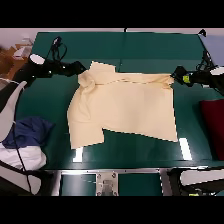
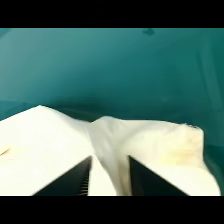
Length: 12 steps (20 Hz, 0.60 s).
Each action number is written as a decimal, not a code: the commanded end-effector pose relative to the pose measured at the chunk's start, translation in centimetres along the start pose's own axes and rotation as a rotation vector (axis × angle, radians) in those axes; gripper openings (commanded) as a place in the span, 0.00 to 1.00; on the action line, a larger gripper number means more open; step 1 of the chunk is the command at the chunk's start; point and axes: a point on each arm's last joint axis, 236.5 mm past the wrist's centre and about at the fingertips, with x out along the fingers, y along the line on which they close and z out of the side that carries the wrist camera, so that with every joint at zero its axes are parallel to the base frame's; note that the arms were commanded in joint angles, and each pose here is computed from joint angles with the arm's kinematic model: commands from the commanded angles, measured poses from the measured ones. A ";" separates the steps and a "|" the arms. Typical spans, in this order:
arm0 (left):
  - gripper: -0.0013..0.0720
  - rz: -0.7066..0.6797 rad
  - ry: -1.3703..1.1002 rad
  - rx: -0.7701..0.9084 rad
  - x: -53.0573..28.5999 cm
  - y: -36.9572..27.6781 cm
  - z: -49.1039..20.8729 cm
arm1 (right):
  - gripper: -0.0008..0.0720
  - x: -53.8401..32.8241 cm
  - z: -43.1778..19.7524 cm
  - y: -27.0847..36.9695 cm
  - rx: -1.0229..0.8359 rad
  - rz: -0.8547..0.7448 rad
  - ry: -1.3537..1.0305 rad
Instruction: Fold the shirts.
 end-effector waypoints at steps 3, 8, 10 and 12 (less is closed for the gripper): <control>0.85 -0.115 0.156 -0.078 -7.3 1.7 0.4 | 0.44 -5.7 -0.7 -2.2 0.053 0.027 0.128; 0.85 -0.024 0.387 -0.219 -13.2 8.2 -5.6 | 0.41 -11.6 -4.8 -5.9 0.101 -0.058 0.175; 0.85 0.020 0.507 -0.253 -13.0 10.0 -10.2 | 0.41 -13.4 -7.7 -7.8 0.152 -0.100 0.178; 0.85 -0.002 0.559 -0.295 -11.8 10.5 -13.9 | 0.41 -14.8 -10.4 -9.8 0.218 -0.135 0.174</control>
